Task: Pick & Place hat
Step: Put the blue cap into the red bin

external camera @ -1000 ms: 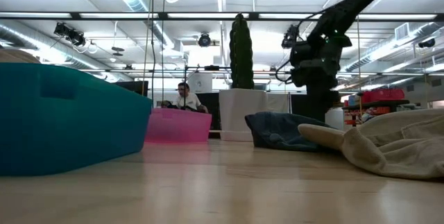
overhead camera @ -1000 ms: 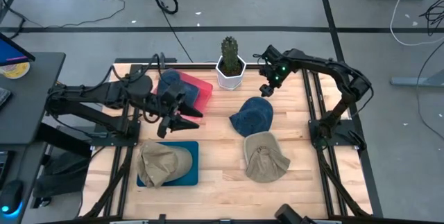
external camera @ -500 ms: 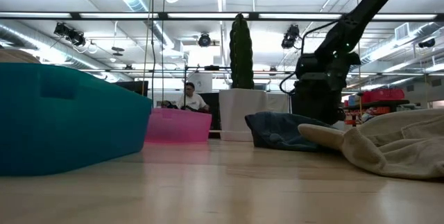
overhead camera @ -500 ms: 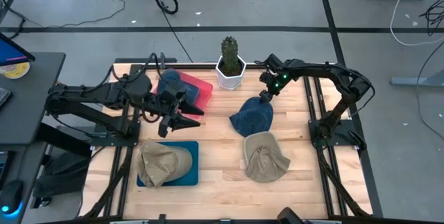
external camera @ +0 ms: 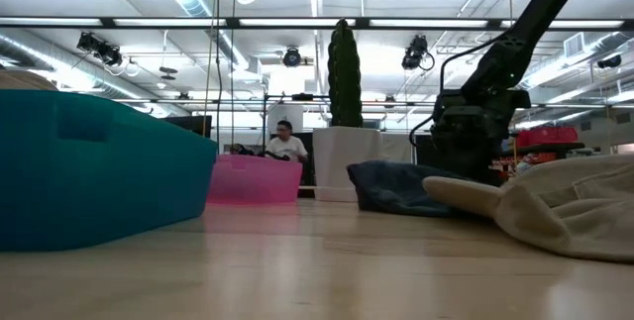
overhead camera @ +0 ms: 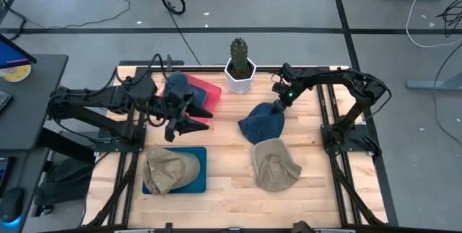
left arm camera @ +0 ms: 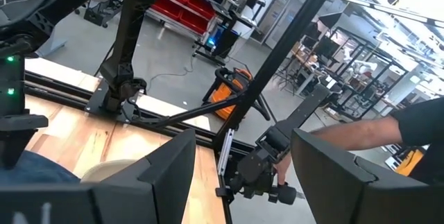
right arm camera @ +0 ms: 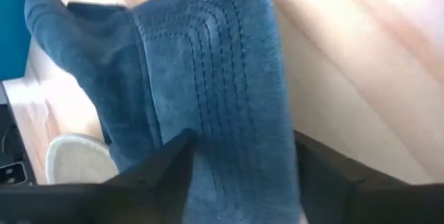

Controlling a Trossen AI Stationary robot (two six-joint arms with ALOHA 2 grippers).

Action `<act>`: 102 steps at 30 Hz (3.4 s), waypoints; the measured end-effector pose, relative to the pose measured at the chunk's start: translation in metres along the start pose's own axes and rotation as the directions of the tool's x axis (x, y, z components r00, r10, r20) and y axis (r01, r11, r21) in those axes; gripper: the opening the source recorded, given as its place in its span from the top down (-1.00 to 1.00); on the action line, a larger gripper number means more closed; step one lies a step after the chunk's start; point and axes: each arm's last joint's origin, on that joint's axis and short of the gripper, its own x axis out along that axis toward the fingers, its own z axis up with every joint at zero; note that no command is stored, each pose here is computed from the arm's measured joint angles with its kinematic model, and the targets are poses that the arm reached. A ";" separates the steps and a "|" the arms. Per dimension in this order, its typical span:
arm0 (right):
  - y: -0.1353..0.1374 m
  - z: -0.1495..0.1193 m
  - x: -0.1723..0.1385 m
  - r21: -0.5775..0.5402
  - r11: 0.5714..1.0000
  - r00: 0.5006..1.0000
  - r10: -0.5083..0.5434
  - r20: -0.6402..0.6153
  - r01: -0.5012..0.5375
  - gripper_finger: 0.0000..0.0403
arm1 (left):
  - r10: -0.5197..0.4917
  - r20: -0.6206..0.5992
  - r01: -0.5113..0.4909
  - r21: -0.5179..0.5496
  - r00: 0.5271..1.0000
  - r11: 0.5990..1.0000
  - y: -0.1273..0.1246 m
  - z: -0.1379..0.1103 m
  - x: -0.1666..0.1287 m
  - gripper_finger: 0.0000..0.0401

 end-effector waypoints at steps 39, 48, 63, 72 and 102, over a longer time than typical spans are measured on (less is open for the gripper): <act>0.115 -0.065 -0.139 -0.271 0.936 0.841 0.326 0.432 -0.224 0.97 | 0.009 0.003 -0.009 0.038 1.000 0.999 0.002 0.001 0.000 -0.19; 0.141 -0.072 -0.169 -0.437 0.844 0.688 0.517 0.509 -0.312 0.97 | 0.010 0.004 -0.010 0.038 1.000 0.999 0.002 0.001 0.000 -0.19; 0.186 -0.085 -0.219 -0.715 0.647 0.336 0.757 0.560 -0.264 0.97 | 0.218 0.325 -0.150 -0.222 0.920 0.963 0.002 0.021 -0.004 -0.19; 0.194 -0.083 -0.214 -0.733 0.643 0.294 0.761 0.578 -0.223 0.97 | 0.222 0.463 -0.086 -0.296 0.858 0.951 0.005 0.035 -0.004 -0.19; 0.205 -0.049 -0.170 -0.696 0.659 0.377 0.745 0.550 -0.286 0.97 | 0.163 0.461 -0.038 -0.268 0.872 0.963 0.032 0.022 0.055 -0.19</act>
